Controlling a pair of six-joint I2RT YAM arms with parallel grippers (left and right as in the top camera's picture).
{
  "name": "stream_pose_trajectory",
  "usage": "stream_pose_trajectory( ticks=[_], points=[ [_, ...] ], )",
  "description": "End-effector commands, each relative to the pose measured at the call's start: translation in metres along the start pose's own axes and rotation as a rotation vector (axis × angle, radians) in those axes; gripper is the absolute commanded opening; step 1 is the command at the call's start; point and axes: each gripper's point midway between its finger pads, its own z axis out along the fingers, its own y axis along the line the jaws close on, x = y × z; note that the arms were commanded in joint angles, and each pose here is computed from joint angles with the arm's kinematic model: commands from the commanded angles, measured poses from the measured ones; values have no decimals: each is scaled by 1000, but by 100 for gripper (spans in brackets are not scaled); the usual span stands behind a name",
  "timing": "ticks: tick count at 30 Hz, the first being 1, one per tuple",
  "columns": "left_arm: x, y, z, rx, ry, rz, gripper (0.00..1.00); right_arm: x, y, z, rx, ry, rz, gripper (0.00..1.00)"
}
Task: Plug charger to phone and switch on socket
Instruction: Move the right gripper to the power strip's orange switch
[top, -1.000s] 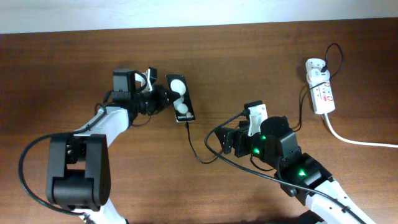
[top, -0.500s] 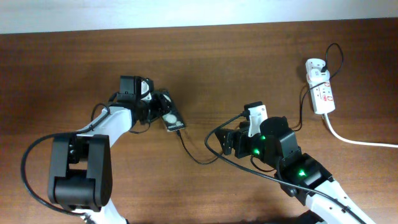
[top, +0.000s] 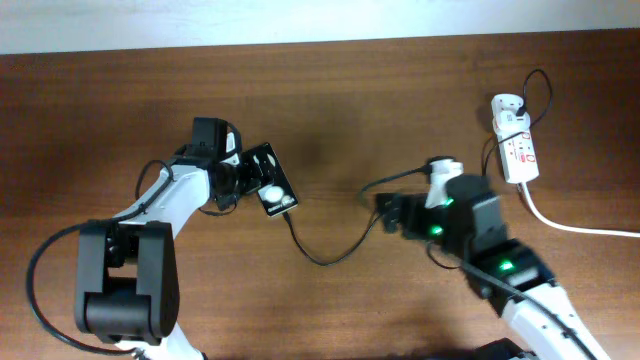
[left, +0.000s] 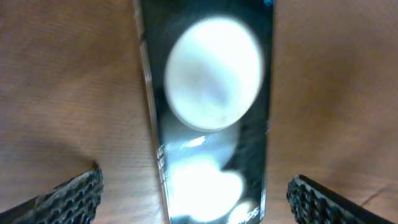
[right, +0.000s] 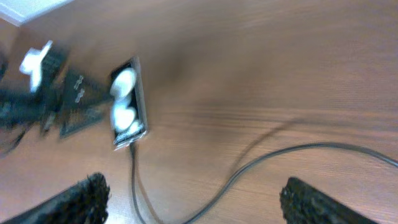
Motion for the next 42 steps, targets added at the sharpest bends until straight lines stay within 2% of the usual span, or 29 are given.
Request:
stream_pose_trajectory(
  ticks=[1, 2, 3, 8, 10, 13, 21, 28, 42],
  points=[
    [-27, -14, -31, -20, -96, 83, 99, -57, -37, -34, 113, -127, 77, 69],
    [-35, -24, -46, -1, -136, 115, 99, -72, -63, -46, 179, -168, 126, 17],
    [-42, -35, -63, 21, -183, 145, 99, -79, -80, -53, 219, -192, 165, 4],
    [-46, -65, -125, 72, -320, 327, 99, -96, -182, -72, 351, -225, 423, 4],
    [-39, -75, -136, 79, -334, 394, 99, -99, -222, -65, 367, -190, 524, 4],
    [-34, -81, -135, 87, -328, 417, 99, -97, -267, -46, 408, -127, 616, 4],
    [-30, -83, -133, 87, -315, 422, 99, -113, -338, 13, 423, -72, 653, 4],
    [-30, -83, -133, 87, -315, 422, 98, -141, -351, 37, 396, -180, 559, 4],
    [-31, -84, -133, 88, -319, 423, 99, -121, -356, 88, 368, -129, 544, 4]
  ],
)
